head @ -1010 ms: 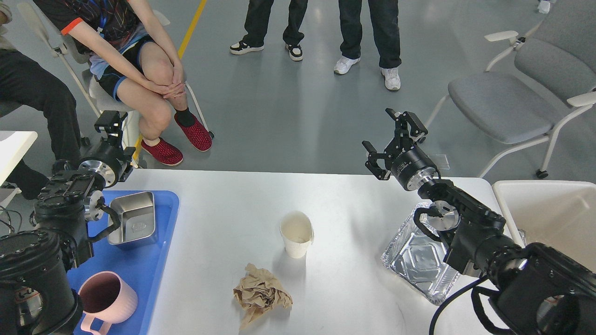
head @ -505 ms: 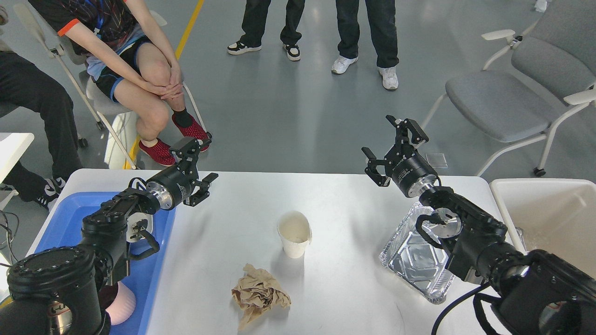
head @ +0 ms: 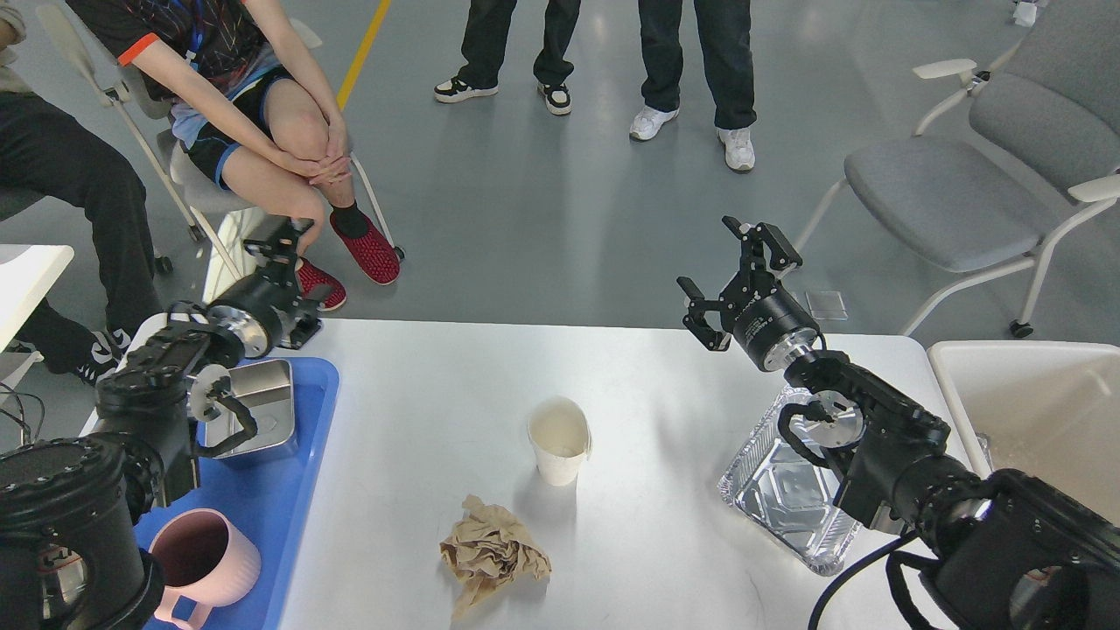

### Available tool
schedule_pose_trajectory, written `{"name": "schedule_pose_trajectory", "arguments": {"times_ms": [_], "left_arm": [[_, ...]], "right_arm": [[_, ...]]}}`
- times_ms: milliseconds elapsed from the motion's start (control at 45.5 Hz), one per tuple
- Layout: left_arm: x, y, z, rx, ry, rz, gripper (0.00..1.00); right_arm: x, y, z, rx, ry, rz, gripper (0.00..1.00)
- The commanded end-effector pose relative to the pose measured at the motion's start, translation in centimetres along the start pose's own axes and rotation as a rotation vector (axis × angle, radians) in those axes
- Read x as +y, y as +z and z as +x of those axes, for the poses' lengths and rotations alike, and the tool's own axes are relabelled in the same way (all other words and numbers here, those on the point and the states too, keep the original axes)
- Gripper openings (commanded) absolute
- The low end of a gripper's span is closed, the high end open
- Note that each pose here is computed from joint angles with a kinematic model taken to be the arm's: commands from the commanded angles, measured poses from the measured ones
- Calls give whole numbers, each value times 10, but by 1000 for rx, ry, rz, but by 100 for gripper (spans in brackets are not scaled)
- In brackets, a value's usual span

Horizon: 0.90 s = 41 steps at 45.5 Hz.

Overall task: Tidy desktop
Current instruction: 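Raise the left gripper up and away from the basin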

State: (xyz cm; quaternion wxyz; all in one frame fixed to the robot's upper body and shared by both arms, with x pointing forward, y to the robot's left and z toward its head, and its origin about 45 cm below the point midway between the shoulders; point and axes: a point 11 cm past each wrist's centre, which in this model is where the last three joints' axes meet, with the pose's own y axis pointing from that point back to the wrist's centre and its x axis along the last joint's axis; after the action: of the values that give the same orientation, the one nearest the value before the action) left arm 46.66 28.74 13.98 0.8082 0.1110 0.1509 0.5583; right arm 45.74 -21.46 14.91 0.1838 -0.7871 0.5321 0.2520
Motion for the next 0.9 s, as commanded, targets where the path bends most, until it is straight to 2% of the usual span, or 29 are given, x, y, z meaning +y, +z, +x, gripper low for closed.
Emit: {"name": "schedule_pose_trajectory", "arguments": {"times_ms": [0, 132, 351, 505, 703, 790, 878], "left_arm": [[-2, -25, -23, -141, -136, 200, 97], [-2, -24, -27, -119, -169, 190, 97], [-10, 6, -37, 204, -161, -53, 97], [-16, 24, -34, 390, -65, -187, 97], [-17, 20, -15, 451, 130, -196, 97], [-16, 18, -16, 490, 118, -211, 97], [-16, 22, -26, 511, 28, -237, 97]], "right_arm": [[1, -1, 1, 1, 0, 1, 100], [1, 0, 1, -1, -2, -1, 100], [4, 4, 2, -7, 3, -5, 100], [5, 5, 4, -10, 5, -6, 100], [5, 7, 4, -11, 7, -8, 100], [6, 7, 4, -12, 8, -8, 100], [7, 7, 5, -11, 8, -9, 100]]}}
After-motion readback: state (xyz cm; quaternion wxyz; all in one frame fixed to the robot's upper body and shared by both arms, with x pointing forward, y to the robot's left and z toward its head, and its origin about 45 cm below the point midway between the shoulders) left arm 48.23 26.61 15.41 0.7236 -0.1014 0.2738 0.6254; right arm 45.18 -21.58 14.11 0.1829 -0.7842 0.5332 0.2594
